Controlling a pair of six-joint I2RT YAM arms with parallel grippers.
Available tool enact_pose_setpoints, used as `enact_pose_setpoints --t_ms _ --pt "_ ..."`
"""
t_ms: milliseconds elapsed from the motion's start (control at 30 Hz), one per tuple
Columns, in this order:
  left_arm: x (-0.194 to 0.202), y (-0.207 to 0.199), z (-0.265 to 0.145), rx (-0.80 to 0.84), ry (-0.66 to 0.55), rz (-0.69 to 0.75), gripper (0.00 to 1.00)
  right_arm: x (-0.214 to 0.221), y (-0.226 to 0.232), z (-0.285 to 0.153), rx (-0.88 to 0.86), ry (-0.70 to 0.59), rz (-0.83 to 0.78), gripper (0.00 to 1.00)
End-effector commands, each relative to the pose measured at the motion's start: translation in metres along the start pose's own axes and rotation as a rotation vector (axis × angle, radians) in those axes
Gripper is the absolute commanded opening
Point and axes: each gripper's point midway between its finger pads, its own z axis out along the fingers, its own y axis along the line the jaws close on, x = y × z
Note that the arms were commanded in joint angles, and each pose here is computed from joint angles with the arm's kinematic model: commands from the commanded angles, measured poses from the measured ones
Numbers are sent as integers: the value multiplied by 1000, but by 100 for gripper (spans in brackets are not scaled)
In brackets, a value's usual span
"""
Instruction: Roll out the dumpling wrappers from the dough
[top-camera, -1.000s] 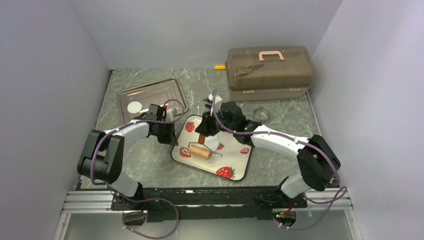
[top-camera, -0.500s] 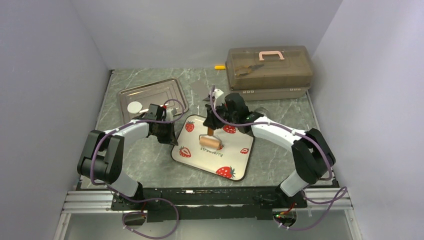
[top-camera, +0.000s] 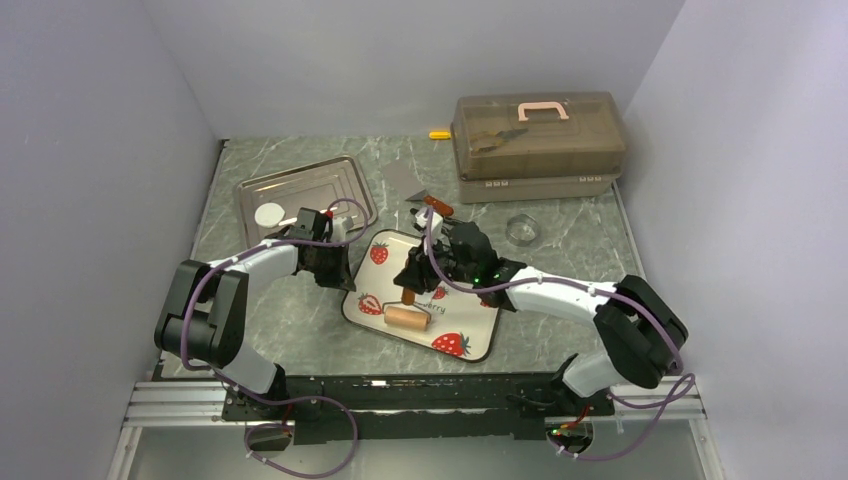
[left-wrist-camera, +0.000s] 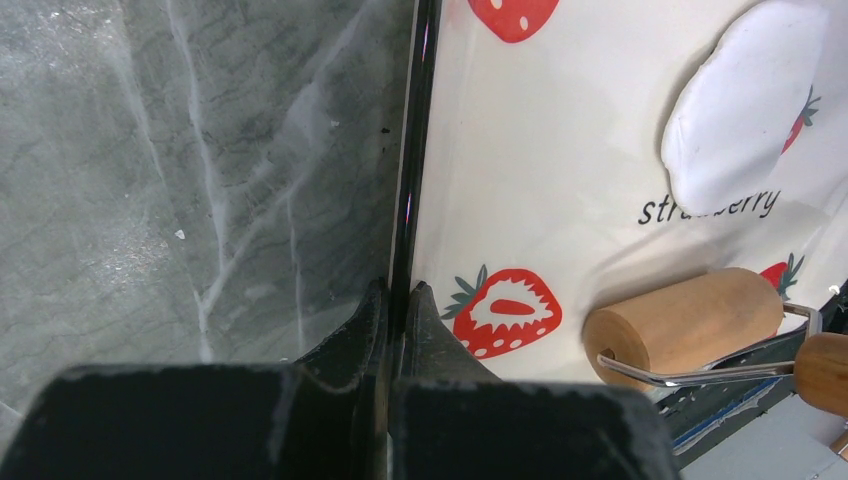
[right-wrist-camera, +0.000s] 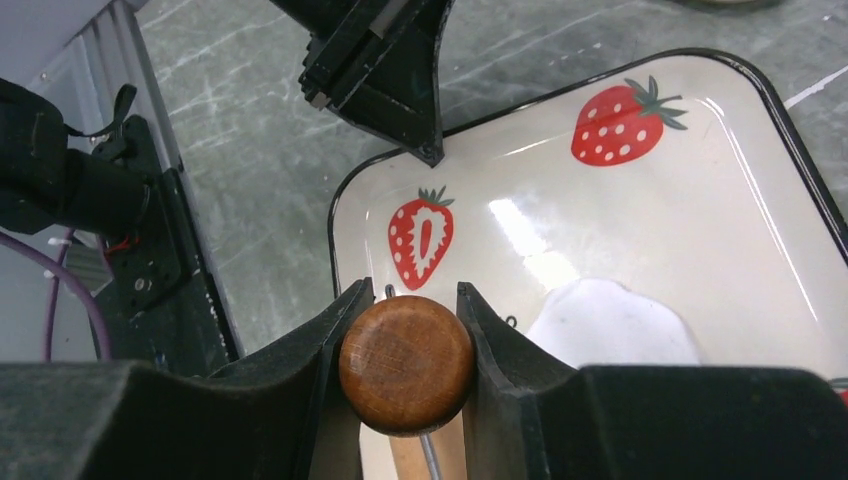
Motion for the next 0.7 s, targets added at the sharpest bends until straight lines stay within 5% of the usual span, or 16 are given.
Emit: enact_pose_setpoints --t_ms 0,133,267,400,667 --pt "-13 14 -5 -70 -54 14 0 -8 -1 -12 44 88 -36 0" --pt "-13 14 -6 -73 -59 15 0 -97 14 -26 22 -112 -38 0" --pt "-13 15 -8 -78 -65 16 0 -121 -47 -45 348 -231 38 0" --pt "-13 15 -6 -76 -58 14 0 -98 -81 -48 506 -251 33 0" --pt "-11 15 -5 -75 -52 11 0 15 -132 -54 695 -62 138 0"
